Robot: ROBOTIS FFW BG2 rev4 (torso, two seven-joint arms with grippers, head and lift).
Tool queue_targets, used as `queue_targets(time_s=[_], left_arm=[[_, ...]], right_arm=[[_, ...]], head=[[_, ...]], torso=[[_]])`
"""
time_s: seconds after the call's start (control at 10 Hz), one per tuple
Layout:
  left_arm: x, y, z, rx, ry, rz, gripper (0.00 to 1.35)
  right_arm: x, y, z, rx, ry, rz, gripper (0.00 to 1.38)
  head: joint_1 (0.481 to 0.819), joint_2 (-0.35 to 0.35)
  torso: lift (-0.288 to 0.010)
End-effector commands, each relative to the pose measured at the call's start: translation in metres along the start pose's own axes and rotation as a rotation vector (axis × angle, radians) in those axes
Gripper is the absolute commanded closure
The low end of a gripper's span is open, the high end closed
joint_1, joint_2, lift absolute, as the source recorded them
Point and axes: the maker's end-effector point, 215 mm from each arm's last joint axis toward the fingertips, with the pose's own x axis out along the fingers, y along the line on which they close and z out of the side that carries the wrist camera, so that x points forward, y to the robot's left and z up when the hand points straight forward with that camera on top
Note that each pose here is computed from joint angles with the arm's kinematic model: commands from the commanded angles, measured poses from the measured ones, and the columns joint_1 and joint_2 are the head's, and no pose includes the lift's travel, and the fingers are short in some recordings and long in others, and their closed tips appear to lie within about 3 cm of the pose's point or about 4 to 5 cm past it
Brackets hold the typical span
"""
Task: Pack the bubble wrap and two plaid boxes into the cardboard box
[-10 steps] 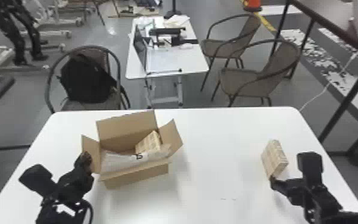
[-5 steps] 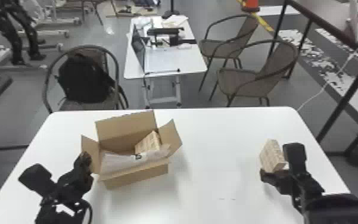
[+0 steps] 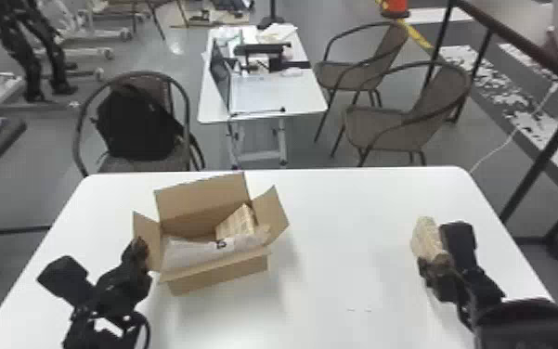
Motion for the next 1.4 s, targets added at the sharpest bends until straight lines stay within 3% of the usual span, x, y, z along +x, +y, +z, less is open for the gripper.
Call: queue_targets(time_s=[0.0,0.3,0.5,0.7,0.8,1.0,1.3], left_arm=[[-0.001,0.000,-0.003,-0.003,0.003,0.001,1.21],[-0.001,0.000,-0.002,-0.005,0.002,0.000,1.21],[-0.002,0.001,-0.002,-0.007,-0.001,0.002,1.21],[-0.002,0.000,-0.004,-0.007,0.003,0.000,1.21],[-0.001,-0.002,-0.004,-0.008,0.004,-0.002,1.21],[0.001,-0.005,-0.006,-0.011,0.009,-0.007,1.21],[0.005,-0.018,-0.009,-0.018,0.014,-0.028,1.21]], right_arm=[[0.000,0.001,0.008,0.000,-0.027,-0.002,0.91],[-0.007,0.006,0.021,0.027,-0.080,0.011,0.91],[-0.037,0.061,0.085,0.077,-0.238,0.139,0.91],[-0.069,0.132,0.149,0.045,-0.345,0.367,0.91],[-0.084,0.164,0.174,0.068,-0.374,0.468,0.91],[-0.113,0.237,0.198,0.091,-0.344,0.736,0.91],[-0.131,0.319,0.182,0.155,-0.221,1.058,0.91]], head=[[0.695,0.055],[0.695,0.058],[0.695,0.067],[0.695,0.146],[0.695,0.191],[0.695,0.243],[0.695,0.350]], torso=[[-0.014],[-0.014],[-0.014],[-0.014],[-0.014],[-0.014],[-0.014]])
